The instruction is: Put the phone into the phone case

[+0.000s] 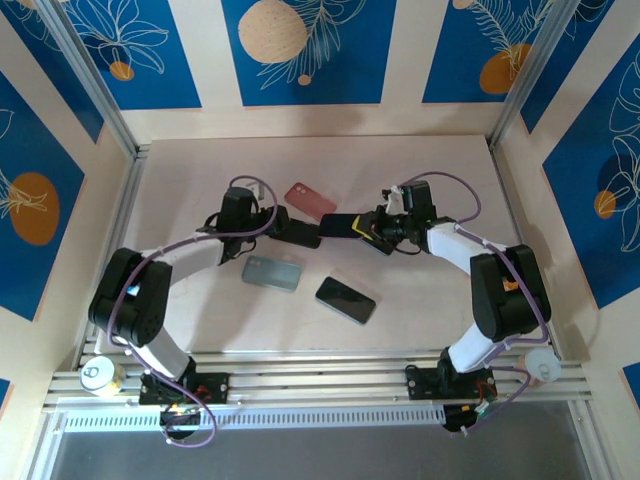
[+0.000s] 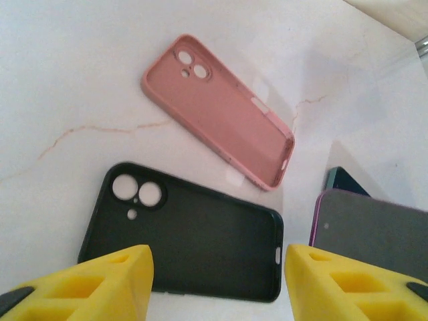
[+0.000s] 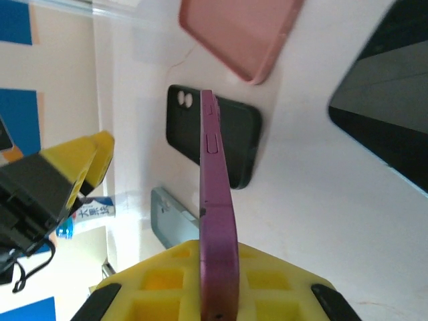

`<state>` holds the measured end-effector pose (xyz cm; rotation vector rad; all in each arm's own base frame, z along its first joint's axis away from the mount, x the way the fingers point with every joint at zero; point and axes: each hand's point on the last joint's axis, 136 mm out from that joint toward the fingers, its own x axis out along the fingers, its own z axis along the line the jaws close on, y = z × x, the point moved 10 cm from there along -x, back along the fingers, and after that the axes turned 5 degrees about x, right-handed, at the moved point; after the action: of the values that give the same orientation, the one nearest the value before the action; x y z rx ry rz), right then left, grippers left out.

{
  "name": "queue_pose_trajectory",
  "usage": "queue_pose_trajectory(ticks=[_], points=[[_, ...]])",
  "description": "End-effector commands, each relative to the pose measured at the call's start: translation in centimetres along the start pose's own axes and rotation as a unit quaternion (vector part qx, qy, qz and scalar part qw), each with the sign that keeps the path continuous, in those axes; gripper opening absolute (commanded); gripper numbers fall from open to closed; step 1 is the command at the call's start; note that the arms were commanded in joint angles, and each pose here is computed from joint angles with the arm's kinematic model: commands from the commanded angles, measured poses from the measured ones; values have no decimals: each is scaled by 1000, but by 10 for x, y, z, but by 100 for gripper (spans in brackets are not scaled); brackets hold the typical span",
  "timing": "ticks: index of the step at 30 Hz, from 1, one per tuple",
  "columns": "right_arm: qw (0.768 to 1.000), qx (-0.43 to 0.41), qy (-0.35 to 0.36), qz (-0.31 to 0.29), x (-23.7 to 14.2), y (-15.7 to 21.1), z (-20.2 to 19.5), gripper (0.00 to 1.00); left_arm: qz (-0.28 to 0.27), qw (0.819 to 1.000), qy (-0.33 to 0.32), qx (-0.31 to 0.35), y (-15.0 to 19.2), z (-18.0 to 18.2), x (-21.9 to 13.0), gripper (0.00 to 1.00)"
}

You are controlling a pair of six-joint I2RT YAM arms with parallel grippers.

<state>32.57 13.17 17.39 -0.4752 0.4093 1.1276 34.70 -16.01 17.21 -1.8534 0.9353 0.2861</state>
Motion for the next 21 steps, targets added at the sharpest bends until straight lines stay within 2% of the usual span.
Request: queue_pose_trajectory(ticks=[1, 5, 11, 15, 21], points=[[998, -33, -49, 17, 8, -3, 24, 0, 16, 1000, -22, 7, -1, 8, 14, 53], [997, -33, -52, 40, 34, -3, 26, 0, -4, 999, -26, -20, 1, 21, 19, 53], [996, -34, -52, 69, 67, 2, 33, 0, -4, 999, -22, -35, -1, 33, 23, 53], [996, -33, -50, 72, 79, 2, 39, 0, -8, 998, -8, -60, -3, 43, 28, 53], [995, -23, -60, 75, 92, -6, 43, 0, -9, 998, -7, -64, -2, 49, 34, 54]])
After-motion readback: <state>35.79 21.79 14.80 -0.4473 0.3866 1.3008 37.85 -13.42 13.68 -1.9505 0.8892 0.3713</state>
